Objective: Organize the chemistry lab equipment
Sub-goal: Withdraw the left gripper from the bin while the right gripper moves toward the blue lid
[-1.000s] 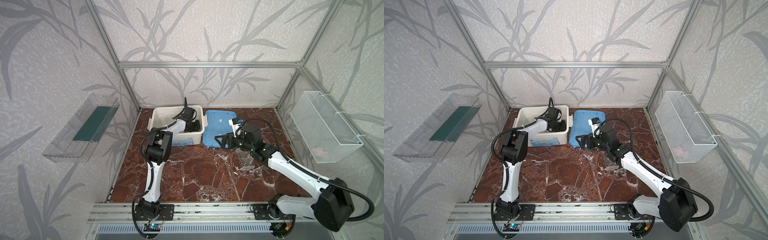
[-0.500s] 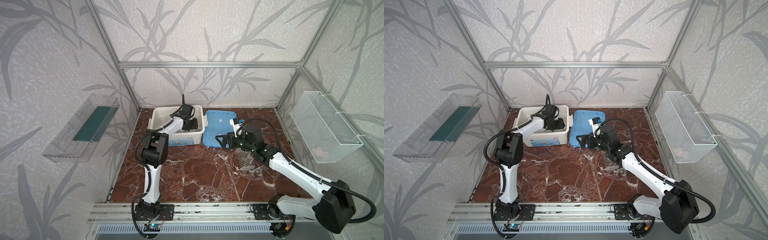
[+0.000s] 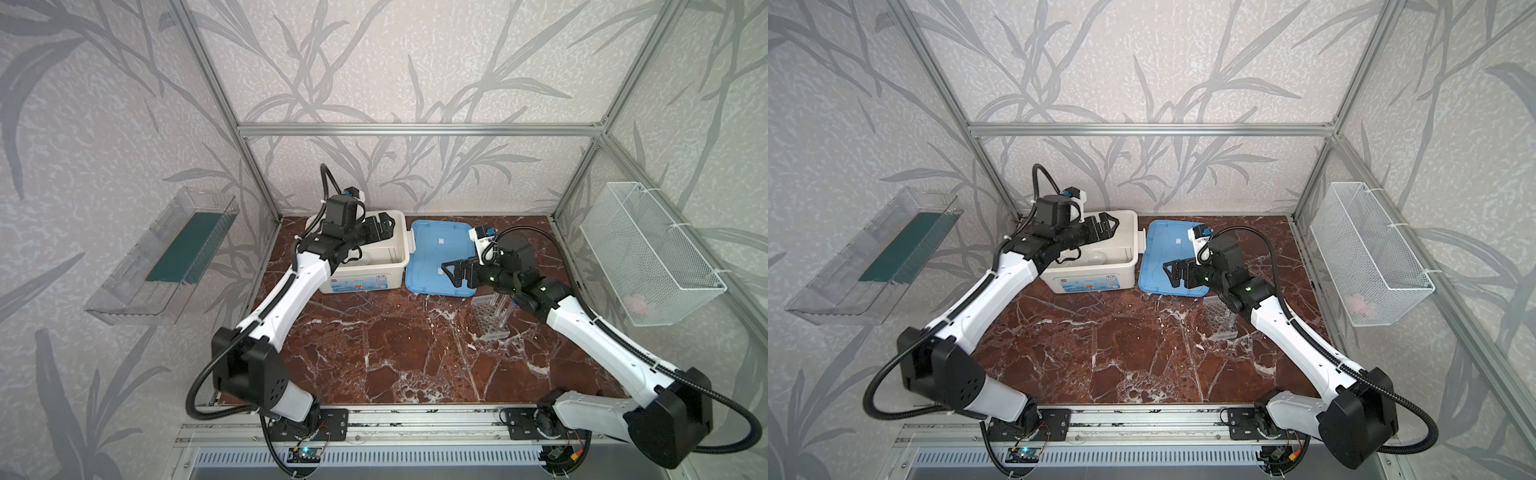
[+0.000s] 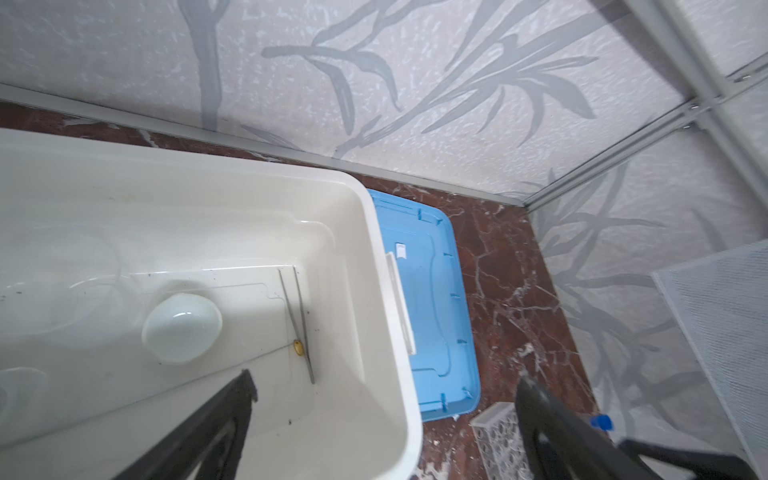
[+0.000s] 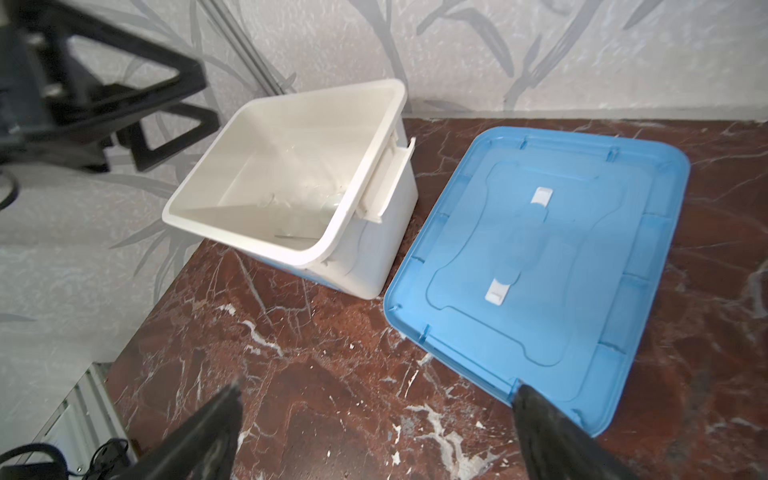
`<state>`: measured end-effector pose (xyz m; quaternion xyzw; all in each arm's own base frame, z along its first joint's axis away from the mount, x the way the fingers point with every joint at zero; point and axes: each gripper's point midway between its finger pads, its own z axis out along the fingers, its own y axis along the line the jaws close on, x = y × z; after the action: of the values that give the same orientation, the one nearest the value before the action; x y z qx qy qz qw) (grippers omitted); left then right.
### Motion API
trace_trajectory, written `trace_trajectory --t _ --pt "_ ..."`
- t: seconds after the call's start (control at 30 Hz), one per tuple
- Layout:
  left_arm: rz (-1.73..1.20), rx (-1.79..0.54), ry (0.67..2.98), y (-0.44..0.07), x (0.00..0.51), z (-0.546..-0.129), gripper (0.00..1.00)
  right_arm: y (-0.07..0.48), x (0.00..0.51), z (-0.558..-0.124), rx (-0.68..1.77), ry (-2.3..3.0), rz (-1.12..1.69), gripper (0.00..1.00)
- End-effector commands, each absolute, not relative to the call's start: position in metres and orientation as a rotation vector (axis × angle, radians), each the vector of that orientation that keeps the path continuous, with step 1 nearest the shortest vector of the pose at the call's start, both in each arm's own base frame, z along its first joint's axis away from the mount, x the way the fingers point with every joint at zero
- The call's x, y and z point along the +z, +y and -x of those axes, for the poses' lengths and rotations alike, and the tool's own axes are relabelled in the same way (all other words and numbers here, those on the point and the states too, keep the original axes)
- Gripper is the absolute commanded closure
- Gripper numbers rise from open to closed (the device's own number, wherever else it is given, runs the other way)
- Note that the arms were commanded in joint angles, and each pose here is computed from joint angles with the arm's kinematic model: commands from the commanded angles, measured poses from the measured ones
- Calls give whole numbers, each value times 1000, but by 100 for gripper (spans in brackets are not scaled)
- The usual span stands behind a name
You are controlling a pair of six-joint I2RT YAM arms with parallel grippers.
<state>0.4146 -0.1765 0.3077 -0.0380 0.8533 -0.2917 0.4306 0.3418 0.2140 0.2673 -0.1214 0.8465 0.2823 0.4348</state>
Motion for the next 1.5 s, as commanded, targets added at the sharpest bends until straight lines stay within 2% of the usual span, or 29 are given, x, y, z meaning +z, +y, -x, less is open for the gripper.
trace_trajectory --t 0.0,0.2,0.37,0.5,0.6,0.8,0.87,0.97,1.2,1.47 --pt "90 -832 2105 -189 329 -380 1 200 263 -351 615 2183 324 1" --pt "166 -1017 2127 -211 313 -341 1 170 250 -386 507 2294 229 1" --pt "189 -1005 2120 -234 287 -318 1 149 224 -414 384 2416 172 1" --pt "235 -1030 2096 -234 276 -310 1 134 201 -431 319 2489 122 1" --pt "261 -1016 2109 -235 261 -307 1 130 173 -443 343 2559 59 5" --pt "282 -1072 2131 -248 246 -305 1 131 133 -460 331 2654 31 7" --pt "298 -1023 2126 -245 239 -305 1 127 123 -464 299 2678 24 8" --pt "295 -889 2145 -238 230 -303 1 120 108 -471 263 2710 5 13" --pt "328 -856 2129 -239 214 -306 1 112 74 -478 232 2781 2 36" --pt "295 -857 2197 -258 196 -308 1 107 50 -483 223 2828 -5 46"
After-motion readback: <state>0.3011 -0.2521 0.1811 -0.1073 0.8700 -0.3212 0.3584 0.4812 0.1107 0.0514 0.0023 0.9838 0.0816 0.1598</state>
